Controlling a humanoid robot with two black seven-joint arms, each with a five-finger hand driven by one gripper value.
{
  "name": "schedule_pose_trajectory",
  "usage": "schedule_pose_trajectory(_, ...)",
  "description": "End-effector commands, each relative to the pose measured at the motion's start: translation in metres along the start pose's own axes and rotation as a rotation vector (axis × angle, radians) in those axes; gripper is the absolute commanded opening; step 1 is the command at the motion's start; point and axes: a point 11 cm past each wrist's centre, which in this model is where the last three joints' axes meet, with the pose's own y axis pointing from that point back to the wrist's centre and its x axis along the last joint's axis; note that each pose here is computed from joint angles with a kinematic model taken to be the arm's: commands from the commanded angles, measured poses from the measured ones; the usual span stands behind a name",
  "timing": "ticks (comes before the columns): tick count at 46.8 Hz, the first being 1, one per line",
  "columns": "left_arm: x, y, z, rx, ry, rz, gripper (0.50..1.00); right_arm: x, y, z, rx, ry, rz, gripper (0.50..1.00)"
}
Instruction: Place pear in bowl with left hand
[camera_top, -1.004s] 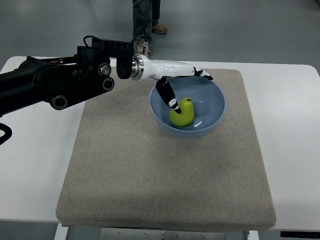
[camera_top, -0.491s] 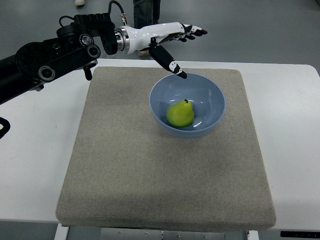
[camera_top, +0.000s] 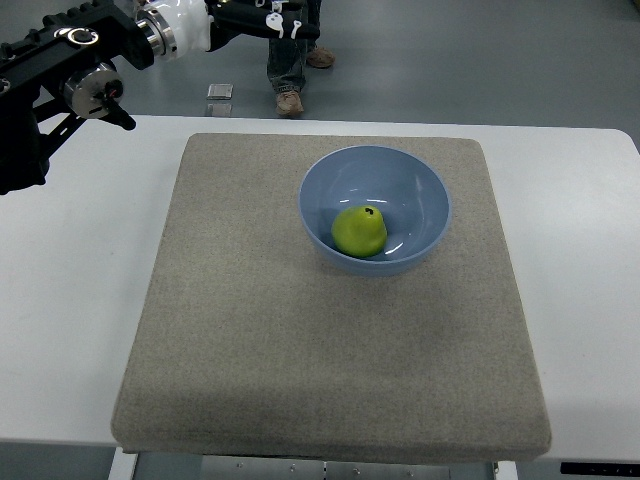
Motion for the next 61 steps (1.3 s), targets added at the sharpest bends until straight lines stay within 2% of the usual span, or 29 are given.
schedule_pose_trajectory(1, 0.015, 0.013, -0.010, 0.006, 0.061, 0.032, 0.996, 0.000, 0.000, 0.000, 0.000, 0.000, 0.000, 0.926)
schedule_pose_trajectory(14, 0.050, 0.049, -0.026, -0.028, 0.322, 0.076, 0.996, 0.000, 0.000, 0.000, 0.000, 0.000, 0.000, 0.926)
schedule_pose_trajectory(24, 0.068, 0.067, -0.052, 0.000, 0.451, 0.136, 0.996, 0.000, 0.000, 0.000, 0.000, 0.000, 0.000, 0.926)
schedule_pose_trajectory(39, 0.064, 0.080, -0.085, 0.028, 0.715, 0.108, 0.996, 0.000, 0.000, 0.000, 0.000, 0.000, 0.000, 0.926)
schedule_pose_trajectory(46, 0.065, 0.088, -0.104, 0.056, 0.737, 0.139, 0.996, 0.000, 0.000, 0.000, 0.000, 0.000, 0.000, 0.926)
schedule_pose_trajectory(53, 0.058, 0.084, -0.125, 0.080, 0.768, 0.160, 0.996, 0.000, 0.000, 0.000, 0.000, 0.000, 0.000, 0.926)
schedule_pose_trajectory(61, 0.056, 0.083, -0.131, 0.090, 0.769, 0.163, 0.996, 0.000, 0.000, 0.000, 0.000, 0.000, 0.001, 0.926)
